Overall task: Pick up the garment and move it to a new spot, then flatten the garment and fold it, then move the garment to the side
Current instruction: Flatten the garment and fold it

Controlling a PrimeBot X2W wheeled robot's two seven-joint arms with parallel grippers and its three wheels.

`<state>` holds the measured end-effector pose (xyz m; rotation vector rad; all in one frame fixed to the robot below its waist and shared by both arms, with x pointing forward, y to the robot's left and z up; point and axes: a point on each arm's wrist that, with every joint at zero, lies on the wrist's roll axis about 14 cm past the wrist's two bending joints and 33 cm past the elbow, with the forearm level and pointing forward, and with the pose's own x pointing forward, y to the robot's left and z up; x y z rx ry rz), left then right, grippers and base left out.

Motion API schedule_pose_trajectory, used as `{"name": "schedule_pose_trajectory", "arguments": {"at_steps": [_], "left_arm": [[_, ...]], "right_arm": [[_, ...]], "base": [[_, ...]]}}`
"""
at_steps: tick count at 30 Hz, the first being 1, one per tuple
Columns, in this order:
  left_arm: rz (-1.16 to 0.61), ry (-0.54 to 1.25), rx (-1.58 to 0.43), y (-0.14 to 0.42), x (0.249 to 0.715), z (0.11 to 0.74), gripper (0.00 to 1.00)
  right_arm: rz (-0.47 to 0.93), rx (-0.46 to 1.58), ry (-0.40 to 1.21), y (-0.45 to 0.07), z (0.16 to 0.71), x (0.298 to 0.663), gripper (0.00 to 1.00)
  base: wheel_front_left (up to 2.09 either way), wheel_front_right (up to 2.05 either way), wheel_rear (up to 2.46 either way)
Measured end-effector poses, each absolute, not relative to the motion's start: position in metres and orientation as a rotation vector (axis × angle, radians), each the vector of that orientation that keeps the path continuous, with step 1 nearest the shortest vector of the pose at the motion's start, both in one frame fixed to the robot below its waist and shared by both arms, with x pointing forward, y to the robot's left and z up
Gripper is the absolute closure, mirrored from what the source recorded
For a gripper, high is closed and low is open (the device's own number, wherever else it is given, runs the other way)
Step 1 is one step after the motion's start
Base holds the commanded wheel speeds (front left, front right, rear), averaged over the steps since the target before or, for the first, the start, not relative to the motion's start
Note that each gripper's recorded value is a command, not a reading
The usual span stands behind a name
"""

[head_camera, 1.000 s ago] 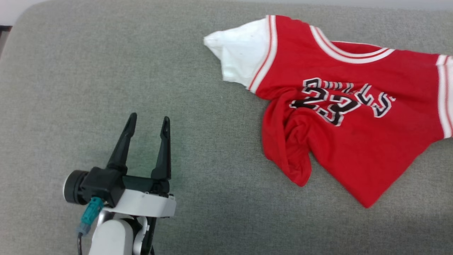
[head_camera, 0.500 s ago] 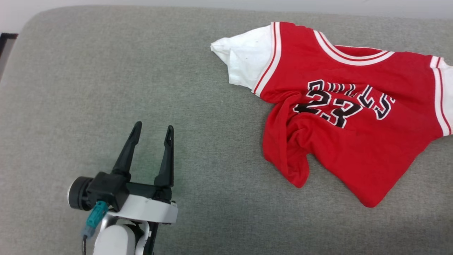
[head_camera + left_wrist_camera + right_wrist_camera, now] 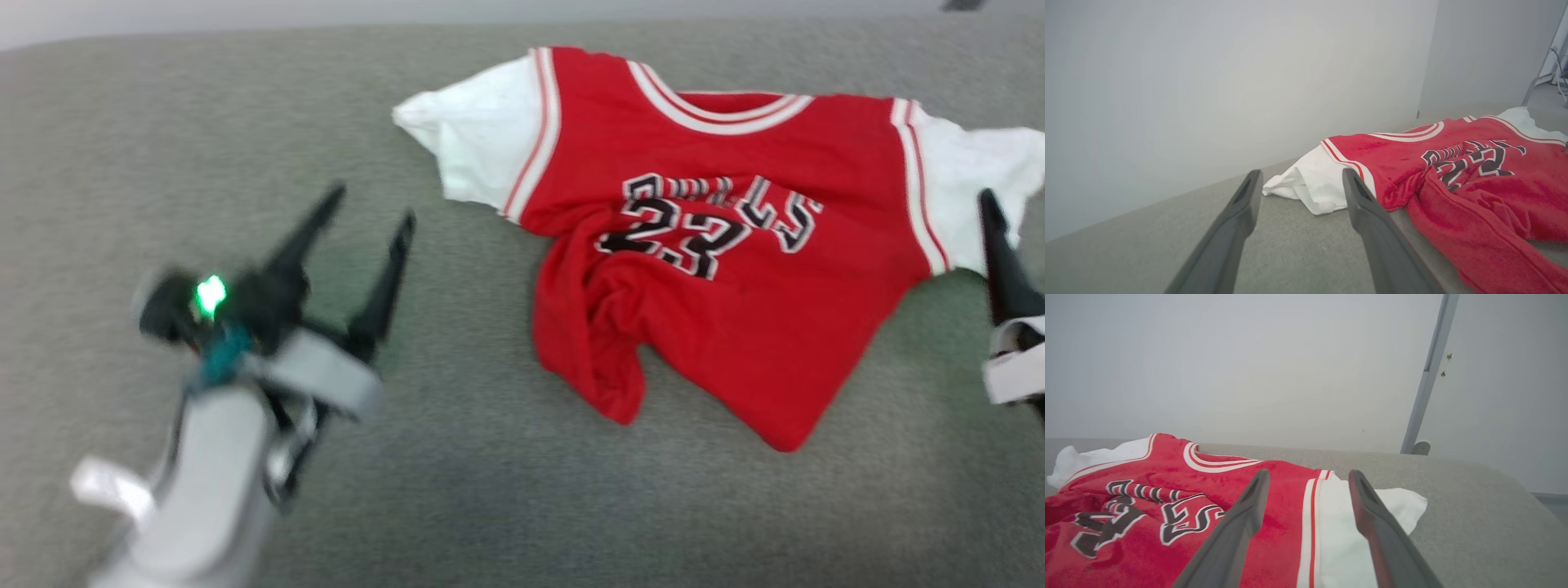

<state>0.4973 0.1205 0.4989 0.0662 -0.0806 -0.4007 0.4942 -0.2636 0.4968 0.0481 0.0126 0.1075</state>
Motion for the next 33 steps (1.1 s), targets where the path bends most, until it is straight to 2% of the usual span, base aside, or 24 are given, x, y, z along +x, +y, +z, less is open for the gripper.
{"name": "schedule_pose_trajectory", "arguments": {"at_steps": [5,9,13,15,19,22,27,31,32,33], "left_arm": [[-0.491,-0.047,0.139,0.106,0.554,0.511,0.00],[-0.514,0.035,0.175,0.101,0.602,0.512,0.00],[-0.515,0.175,0.198,0.096,0.644,0.503,0.00],[-0.513,0.302,0.179,0.093,0.658,0.487,0.00],[-0.550,0.618,0.179,0.081,0.661,0.440,0.00],[-0.575,0.762,0.160,0.075,0.664,0.424,0.00],[-0.651,0.919,0.144,0.054,0.657,0.396,0.00],[-0.696,0.935,0.153,0.041,0.658,0.389,0.00],[-0.706,0.944,0.149,0.039,0.657,0.387,0.02],[-0.714,0.954,0.131,0.037,0.656,0.386,0.23]], "right_arm": [[0.098,0.148,-0.112,-0.242,0.520,0.481,0.00],[0.063,0.199,-0.130,-0.238,0.517,0.469,0.00],[0.016,0.214,-0.118,-0.245,0.508,0.461,0.00],[-0.006,0.218,-0.106,-0.249,0.503,0.458,0.00],[-0.044,0.211,-0.073,-0.258,0.491,0.451,0.00],[-0.069,0.206,-0.051,-0.263,0.483,0.448,0.00],[-0.077,0.187,-0.017,-0.265,0.473,0.446,0.00],[-0.073,0.173,-0.015,-0.265,0.472,0.449,0.00],[-0.073,0.172,-0.012,-0.265,0.471,0.449,0.00],[-0.073,0.169,-0.011,-0.265,0.471,0.450,0.00]], "base": [[0.00,0.00,0.00],[0.00,0.00,0.00],[0.00,0.00,0.00],[0.00,0.00,0.00],[0.00,0.00,0.00],[0.00,0.00,0.00],[0.00,0.00,0.00],[0.00,0.00,0.00],[0.00,0.00,0.00],[0.00,0.00,0.00]]}}
